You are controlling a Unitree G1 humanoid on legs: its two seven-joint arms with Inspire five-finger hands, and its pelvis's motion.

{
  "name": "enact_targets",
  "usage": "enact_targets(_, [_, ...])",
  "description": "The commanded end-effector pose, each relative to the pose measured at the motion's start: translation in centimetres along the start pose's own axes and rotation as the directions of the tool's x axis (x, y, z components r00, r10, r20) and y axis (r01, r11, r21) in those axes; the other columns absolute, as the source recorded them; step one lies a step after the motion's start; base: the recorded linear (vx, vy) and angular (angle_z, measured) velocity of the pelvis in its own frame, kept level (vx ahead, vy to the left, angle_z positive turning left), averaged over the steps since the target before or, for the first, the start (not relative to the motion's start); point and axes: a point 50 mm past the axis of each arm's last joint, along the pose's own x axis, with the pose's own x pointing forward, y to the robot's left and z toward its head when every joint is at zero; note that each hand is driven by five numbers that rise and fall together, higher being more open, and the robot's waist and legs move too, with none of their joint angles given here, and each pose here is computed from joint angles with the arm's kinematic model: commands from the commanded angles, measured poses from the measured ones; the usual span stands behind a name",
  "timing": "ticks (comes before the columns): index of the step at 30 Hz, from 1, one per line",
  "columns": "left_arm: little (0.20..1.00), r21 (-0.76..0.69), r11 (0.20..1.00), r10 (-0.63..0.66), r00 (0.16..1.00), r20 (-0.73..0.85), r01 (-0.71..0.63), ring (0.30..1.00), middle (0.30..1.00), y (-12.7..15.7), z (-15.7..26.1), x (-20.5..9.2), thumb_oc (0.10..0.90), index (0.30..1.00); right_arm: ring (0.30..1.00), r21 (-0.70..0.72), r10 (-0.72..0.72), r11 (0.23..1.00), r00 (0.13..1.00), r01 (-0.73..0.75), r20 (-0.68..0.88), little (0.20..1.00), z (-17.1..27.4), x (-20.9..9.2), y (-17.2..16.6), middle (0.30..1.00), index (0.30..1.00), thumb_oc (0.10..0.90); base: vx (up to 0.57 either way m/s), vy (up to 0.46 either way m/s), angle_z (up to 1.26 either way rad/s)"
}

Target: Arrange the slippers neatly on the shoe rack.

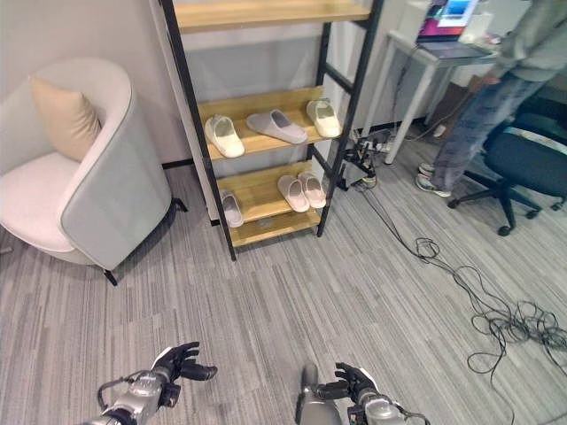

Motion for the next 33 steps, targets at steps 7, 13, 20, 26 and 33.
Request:
enact_targets(7, [0.9, -0.021, 0.997, 0.065, 0.948, -0.31, -0.075, 0.9, 0.9, 2.1, -9.3, -2.8, 0.8, 0.9, 0.9, -0.035, -0.105, 0.994, 0.974, 0.1, -0.2, 0.9, -5.3, -1.7, -3.8, 0.9, 0.9, 0.8, 0.38, -0.377, 0.34])
enact_targets(13, [0.9, -0.401, 0.892, 0.07, 0.939, -0.336, -0.21, 0.9, 0.9, 2.3, -9.9, -3.0, 0.8, 0.9, 0.9, -0.119, -0.165, 0.981, 0.981, 0.153, -0.098, 0.9, -1.2, -0.8, -5.5, 0.9, 0.9, 0.8, 0.29, -0.189, 0.3])
enact_targets(20, [0.9, -0.396, 0.906, 0.04, 0.962, -0.271, -0.149, 0.9, 0.9, 0.6, -8.0, -2.1, 0.8, 0.9, 0.9, -0.138, -0.141, 0.981, 0.99, 0.136, -0.021, 0.9, 0.5, -0.2, -3.6, 0.9, 0.9, 0.8, 0.16, 0.102, 0.49])
enact_targets(26, [0.9, -0.176, 0.974, 0.084, 0.95, -0.299, -0.142, 0.9, 0.9, 2.3, -8.3, -2.3, 0.8, 0.9, 0.9, -0.118, -0.071, 0.991, 0.992, 0.059, -0.105, 0.9, -2.4, -0.4, -1.0, 0.9, 0.9, 0.8, 0.05, 0.096, 0.24])
enact_targets(33, [0.9, -0.083, 0.984, 0.118, 0.925, -0.361, -0.157, 0.9, 0.9, 3.5, -10.1, -3.3, 0.8, 0.9, 0.9, -0.092, -0.078, 0.994, 0.988, 0.066, -0.133, 0.9, -3.2, -0.6, -1.1, 0.9, 0.9, 0.8, 0.05, -0.111, 0.05])
